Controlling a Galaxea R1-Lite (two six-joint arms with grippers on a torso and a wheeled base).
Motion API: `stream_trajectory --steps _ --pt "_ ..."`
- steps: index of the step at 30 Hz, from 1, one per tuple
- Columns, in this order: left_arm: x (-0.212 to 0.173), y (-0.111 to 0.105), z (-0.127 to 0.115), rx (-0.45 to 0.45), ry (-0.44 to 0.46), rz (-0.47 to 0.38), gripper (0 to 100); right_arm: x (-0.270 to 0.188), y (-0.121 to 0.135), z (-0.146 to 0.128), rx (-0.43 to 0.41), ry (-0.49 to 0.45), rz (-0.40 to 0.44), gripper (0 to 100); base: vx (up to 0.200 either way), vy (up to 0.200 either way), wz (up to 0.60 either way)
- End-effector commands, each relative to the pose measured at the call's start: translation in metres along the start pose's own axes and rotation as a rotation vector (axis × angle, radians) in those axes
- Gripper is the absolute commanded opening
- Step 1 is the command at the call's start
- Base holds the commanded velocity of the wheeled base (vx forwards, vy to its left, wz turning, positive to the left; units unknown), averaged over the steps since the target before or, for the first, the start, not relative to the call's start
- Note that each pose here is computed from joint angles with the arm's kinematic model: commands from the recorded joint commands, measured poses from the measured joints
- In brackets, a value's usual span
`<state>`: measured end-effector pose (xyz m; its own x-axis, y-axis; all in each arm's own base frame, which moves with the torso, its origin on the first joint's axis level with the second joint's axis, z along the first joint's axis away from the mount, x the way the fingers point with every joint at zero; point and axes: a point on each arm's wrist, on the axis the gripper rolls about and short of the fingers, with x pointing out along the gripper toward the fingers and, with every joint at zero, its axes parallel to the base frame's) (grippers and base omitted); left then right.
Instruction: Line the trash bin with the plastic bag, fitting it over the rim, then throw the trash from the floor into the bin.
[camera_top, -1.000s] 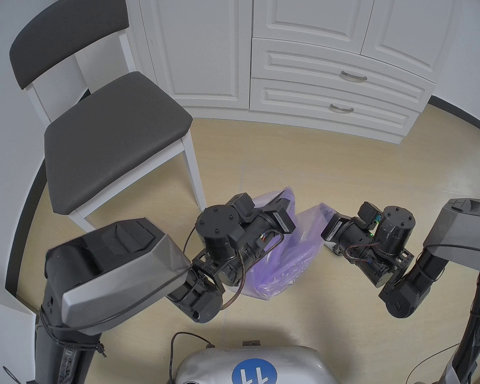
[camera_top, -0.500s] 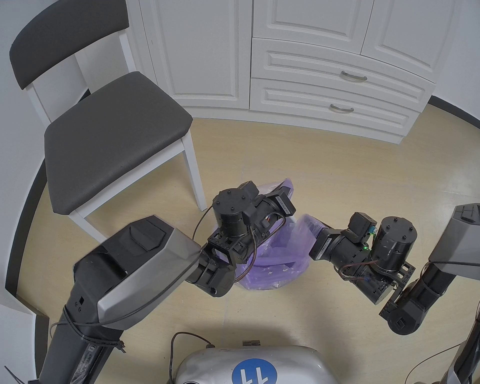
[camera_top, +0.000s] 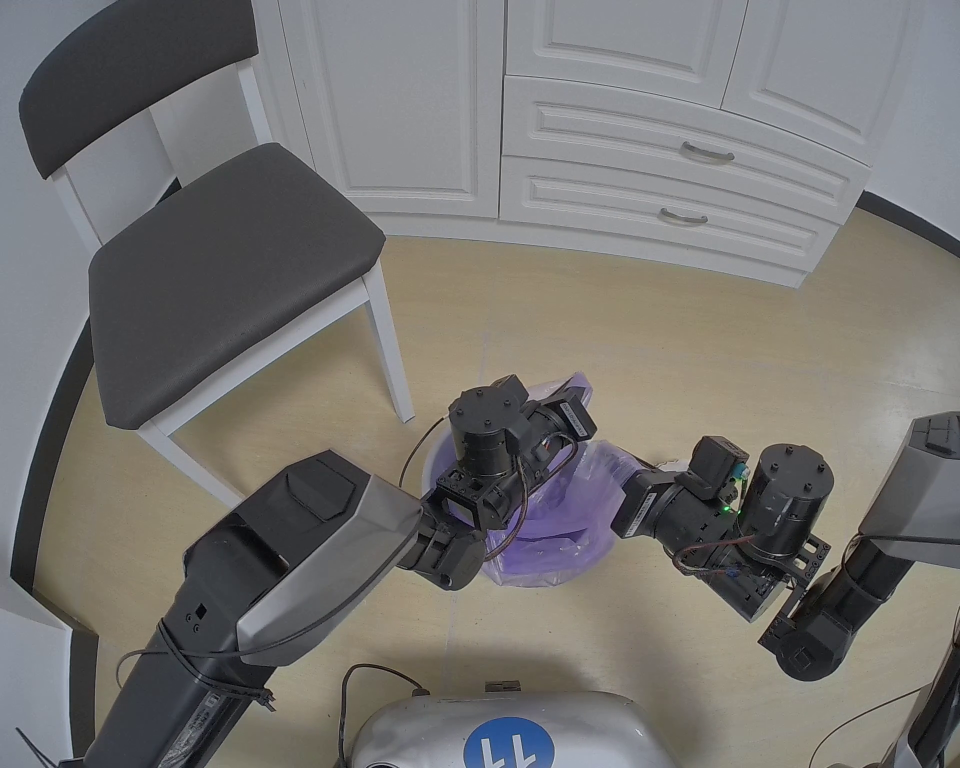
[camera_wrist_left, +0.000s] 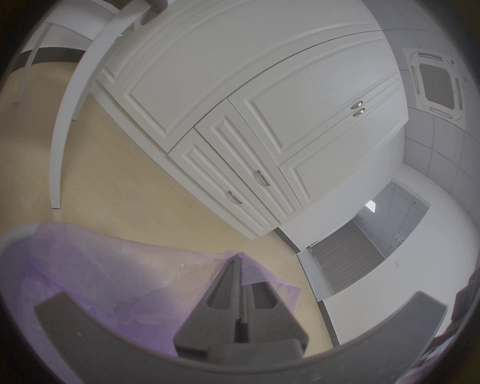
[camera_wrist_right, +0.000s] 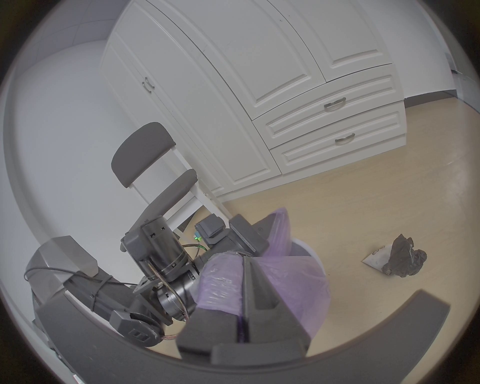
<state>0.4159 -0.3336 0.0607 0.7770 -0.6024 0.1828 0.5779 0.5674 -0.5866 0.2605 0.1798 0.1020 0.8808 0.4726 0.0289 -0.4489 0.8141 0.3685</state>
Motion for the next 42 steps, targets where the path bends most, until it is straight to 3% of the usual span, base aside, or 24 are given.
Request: stream_trajectory --steps 1,13,20,29,35,42 --pt "-0.01 -0.003 0.019 0.004 -0.005 0.03 0 0.006 -0.007 -0.006 -0.001 0.002 -0.016 0 0.0 0.0 0.0" --pt "-0.076 -0.003 0.056 0.02 -0.004 0.08 0 0.044 -0.027 -0.019 0.013 -0.054 -0.109 0 0.0 0.0 0.0" --pt "-0.11 0.001 0.076 0.022 -0.059 0.09 0 0.083 -0.033 -0.048 0.069 -0.121 -0.205 0 0.0 0.0 0.0" --pt "-0.132 0.001 0.083 0.02 -0.07 0.108 0 0.097 -0.036 -0.073 0.106 -0.1 -0.208 0 0.0 0.0 0.0" --pt "-0.143 0.003 0.09 0.002 -0.067 0.133 0 0.105 -0.034 -0.089 0.192 -0.098 -0.192 0 0.0 0.0 0.0" --pt "-0.15 0.008 0.093 0.004 -0.061 0.155 0 0.132 -0.018 -0.078 0.231 -0.156 -0.14 0 0.0 0.0 0.0"
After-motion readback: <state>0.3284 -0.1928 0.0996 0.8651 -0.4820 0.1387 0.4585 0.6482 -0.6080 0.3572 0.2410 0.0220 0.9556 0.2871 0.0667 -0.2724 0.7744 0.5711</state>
